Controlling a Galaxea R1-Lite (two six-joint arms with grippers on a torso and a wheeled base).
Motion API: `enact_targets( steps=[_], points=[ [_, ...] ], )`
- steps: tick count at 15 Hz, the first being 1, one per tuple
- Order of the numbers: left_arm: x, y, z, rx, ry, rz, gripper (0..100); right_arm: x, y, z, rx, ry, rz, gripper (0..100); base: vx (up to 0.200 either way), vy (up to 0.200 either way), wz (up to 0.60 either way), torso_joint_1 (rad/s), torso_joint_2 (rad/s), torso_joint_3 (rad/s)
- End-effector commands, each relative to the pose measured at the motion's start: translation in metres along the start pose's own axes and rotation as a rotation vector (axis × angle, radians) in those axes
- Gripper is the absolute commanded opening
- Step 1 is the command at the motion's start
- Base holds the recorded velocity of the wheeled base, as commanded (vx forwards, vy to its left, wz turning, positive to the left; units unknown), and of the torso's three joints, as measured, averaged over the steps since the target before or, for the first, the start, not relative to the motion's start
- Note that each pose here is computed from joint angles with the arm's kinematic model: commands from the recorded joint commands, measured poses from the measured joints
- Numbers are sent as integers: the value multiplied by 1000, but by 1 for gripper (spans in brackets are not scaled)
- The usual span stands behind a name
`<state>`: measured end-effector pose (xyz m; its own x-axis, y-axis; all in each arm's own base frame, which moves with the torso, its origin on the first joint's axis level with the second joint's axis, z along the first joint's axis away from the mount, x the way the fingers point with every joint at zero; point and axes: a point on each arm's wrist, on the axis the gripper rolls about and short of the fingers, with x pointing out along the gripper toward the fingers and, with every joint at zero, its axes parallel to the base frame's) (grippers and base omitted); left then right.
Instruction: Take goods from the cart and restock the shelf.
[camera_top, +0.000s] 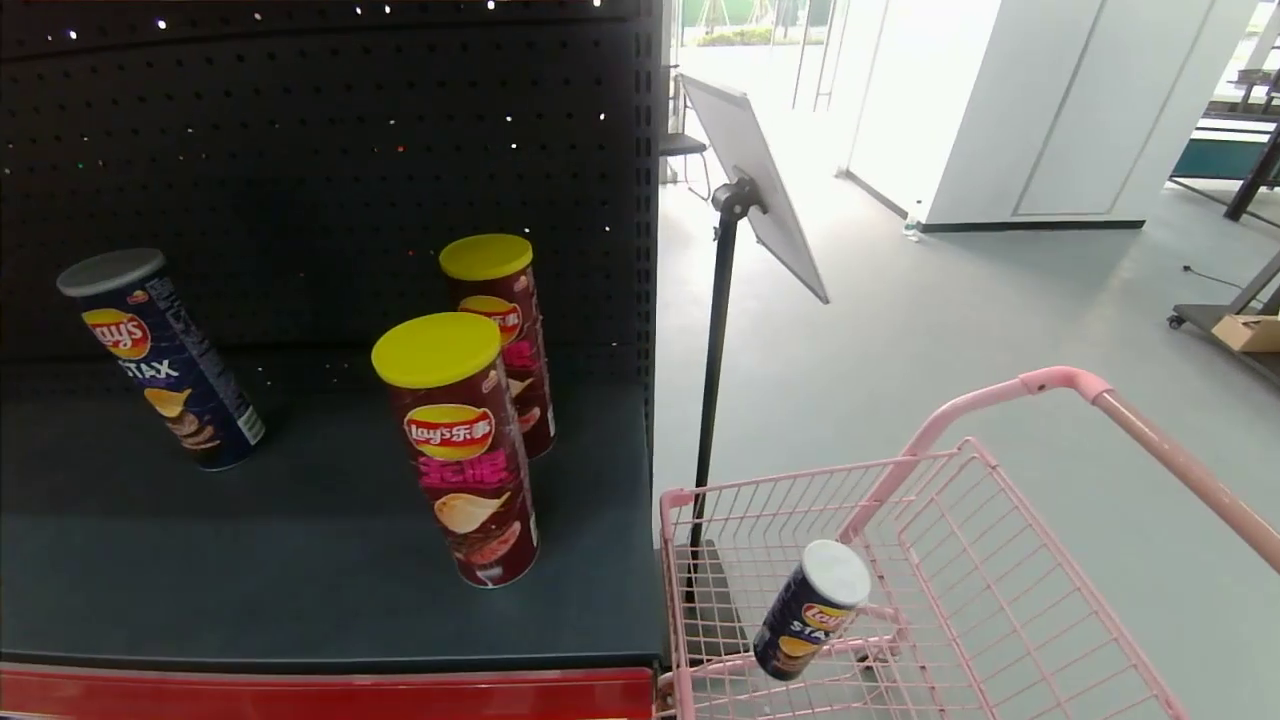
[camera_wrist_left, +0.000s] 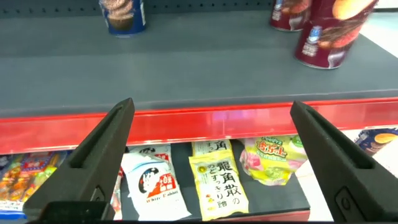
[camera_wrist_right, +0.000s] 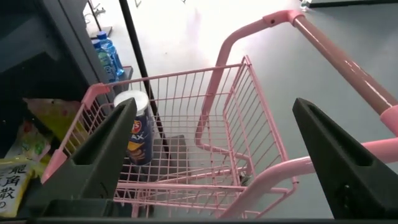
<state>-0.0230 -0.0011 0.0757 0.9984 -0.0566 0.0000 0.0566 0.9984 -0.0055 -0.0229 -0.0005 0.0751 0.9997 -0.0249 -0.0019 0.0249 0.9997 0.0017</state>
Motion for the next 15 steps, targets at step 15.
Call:
enact_targets(
  steps=[15],
  points=[
    [0, 0, 0, -1, 2, 1, 100, 0, 0, 0, 3, 1, 2, 100, -80, 0, 0, 1, 2, 1]
  ],
)
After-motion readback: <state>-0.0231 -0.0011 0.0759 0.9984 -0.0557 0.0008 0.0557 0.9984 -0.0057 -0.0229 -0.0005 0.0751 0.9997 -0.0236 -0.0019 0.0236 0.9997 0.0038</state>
